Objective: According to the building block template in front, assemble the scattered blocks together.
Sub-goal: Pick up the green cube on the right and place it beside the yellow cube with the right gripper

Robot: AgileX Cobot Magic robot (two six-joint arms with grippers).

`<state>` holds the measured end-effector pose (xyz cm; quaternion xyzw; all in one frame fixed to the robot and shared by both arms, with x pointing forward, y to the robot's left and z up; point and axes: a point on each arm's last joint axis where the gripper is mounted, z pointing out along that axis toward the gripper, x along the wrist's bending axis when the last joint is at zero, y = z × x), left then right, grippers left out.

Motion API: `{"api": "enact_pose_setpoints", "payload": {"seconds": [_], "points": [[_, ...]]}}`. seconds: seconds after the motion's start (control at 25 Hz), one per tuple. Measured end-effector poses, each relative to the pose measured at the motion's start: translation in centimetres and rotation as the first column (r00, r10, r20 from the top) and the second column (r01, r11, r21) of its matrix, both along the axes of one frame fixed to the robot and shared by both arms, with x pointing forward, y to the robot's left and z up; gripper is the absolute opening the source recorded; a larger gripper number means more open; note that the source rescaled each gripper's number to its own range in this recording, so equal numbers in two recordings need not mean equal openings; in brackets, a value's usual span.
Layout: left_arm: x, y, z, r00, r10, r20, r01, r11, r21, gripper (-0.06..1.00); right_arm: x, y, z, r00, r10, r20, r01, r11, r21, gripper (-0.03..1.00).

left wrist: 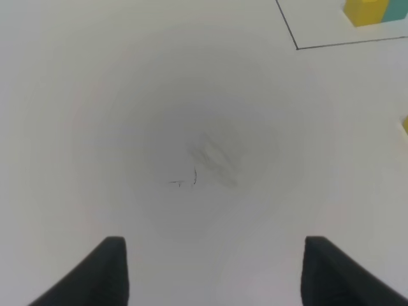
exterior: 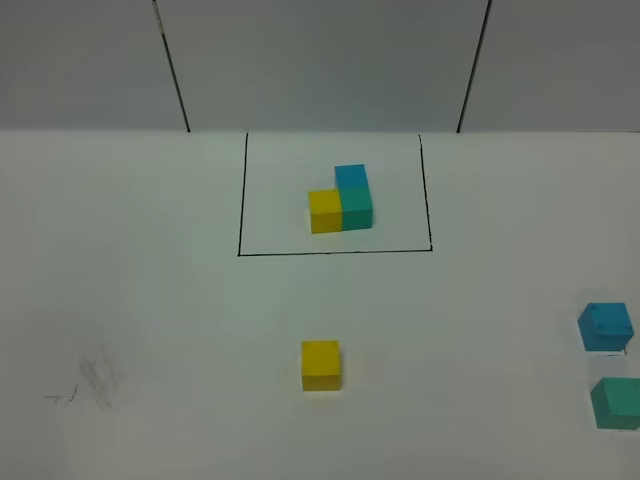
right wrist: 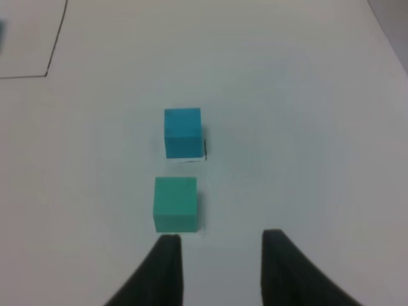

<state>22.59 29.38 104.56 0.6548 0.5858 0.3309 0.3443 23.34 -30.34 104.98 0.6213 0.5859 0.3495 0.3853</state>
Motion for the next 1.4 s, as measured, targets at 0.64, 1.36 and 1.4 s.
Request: {"api": "enact_pose_setpoints", "payload": {"seconds": [0.64, 1.36, 1.4], "points": [[0.0, 0.0, 0.0, 1.000, 0.000, -0.001, 0.000, 1.000, 0.000, 0.29, 0.1, 0.0, 0.0, 1.000, -0.007, -0.004, 0.007, 1.000, 0.010, 0.12], [0.0, 0.0, 0.0, 1.000, 0.000, -0.001, 0.000, 1.000, 0.000, 0.29, 12.4, -0.5, 1.8, 0.883, -0.018, -0.469, 0.000, 0.999, -0.039, 1.00], [0.0, 0.0, 0.0, 1.000, 0.000, -0.001, 0.000, 1.000, 0.000, 0.29, 13.3, -0.6, 1.4, 0.873, -0.018, -0.487, -0.003, 0.999, -0.043, 1.00]]}}
